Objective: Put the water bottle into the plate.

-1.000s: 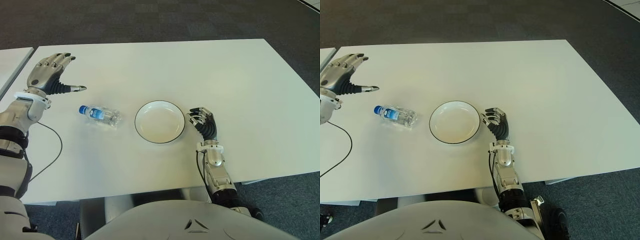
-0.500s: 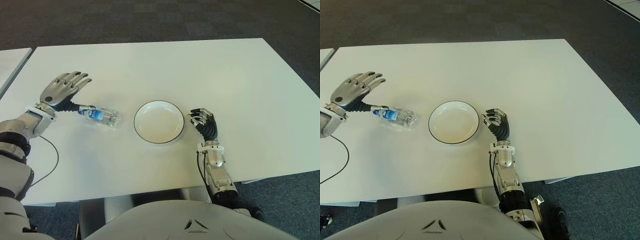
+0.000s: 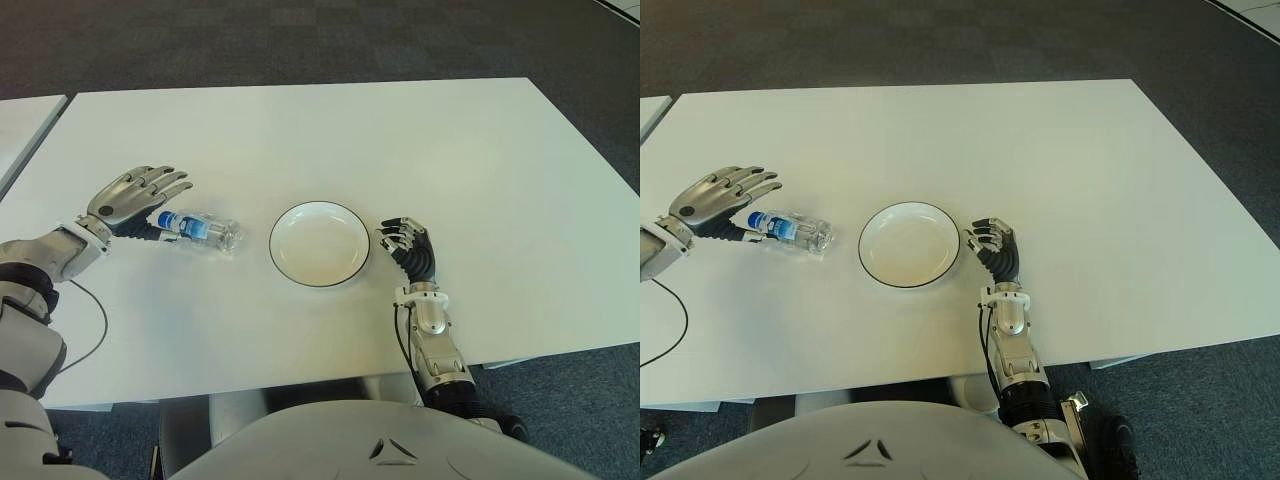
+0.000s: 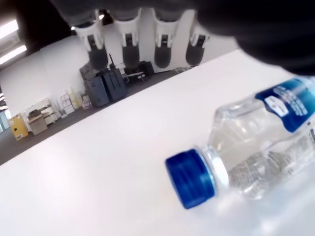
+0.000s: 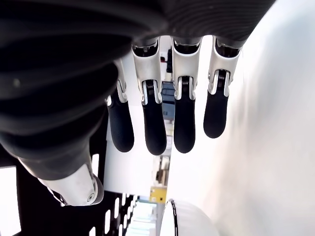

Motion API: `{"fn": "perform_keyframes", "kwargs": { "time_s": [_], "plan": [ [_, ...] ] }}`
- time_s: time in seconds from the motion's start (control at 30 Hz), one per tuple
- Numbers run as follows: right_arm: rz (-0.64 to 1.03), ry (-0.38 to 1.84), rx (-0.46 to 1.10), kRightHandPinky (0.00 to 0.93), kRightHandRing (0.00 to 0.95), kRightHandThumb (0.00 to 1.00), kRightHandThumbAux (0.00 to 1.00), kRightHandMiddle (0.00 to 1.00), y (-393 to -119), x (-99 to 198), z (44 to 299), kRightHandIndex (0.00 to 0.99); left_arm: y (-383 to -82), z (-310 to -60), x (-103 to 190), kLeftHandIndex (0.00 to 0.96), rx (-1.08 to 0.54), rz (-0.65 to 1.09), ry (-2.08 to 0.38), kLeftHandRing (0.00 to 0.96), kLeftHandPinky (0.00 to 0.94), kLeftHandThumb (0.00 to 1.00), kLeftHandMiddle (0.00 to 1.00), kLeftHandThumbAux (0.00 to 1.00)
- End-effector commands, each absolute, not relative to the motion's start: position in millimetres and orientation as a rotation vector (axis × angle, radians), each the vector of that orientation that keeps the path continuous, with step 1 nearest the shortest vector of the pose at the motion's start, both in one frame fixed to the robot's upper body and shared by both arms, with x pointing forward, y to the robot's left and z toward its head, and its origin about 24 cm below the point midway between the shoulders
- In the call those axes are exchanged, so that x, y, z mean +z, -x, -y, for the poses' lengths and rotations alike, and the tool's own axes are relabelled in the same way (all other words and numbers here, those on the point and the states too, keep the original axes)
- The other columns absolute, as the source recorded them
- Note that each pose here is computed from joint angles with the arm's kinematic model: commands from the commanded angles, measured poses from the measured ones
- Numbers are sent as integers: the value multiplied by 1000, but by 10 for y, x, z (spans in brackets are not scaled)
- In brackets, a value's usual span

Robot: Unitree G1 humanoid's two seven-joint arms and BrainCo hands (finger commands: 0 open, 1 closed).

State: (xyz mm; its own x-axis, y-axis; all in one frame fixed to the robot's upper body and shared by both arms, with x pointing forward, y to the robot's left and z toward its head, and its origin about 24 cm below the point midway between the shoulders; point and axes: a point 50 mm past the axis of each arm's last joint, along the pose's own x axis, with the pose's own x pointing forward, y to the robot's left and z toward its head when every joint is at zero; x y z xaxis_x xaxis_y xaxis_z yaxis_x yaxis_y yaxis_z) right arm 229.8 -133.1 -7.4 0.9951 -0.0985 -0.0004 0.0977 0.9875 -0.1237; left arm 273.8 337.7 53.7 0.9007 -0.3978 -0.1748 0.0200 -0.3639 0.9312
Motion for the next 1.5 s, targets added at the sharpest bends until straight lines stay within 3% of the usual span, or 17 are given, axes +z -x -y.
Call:
{"fn": "perform_keyframes", "kwargs": {
  "time_s": [0.03,0.57,1.5],
  "plan": [
    [-28,124,-103,385,386,705,737,410,-2278,-107,1336,415,-2710,-3329,412,0,-532,260,-1931,0,0,403,0,132],
    [-26,133,-113,383,384,703,738,411,-2264,-95,1357,416,-2655,-3230,145,0,-710,185,-1993,0,0,420,0,152],
    [-33,126,-131,378,386,705,737,418,-2237,-89,1396,416,-2896,-2849,-56,0,-798,101,-2056,0,0,371,0,198]
  ]
}}
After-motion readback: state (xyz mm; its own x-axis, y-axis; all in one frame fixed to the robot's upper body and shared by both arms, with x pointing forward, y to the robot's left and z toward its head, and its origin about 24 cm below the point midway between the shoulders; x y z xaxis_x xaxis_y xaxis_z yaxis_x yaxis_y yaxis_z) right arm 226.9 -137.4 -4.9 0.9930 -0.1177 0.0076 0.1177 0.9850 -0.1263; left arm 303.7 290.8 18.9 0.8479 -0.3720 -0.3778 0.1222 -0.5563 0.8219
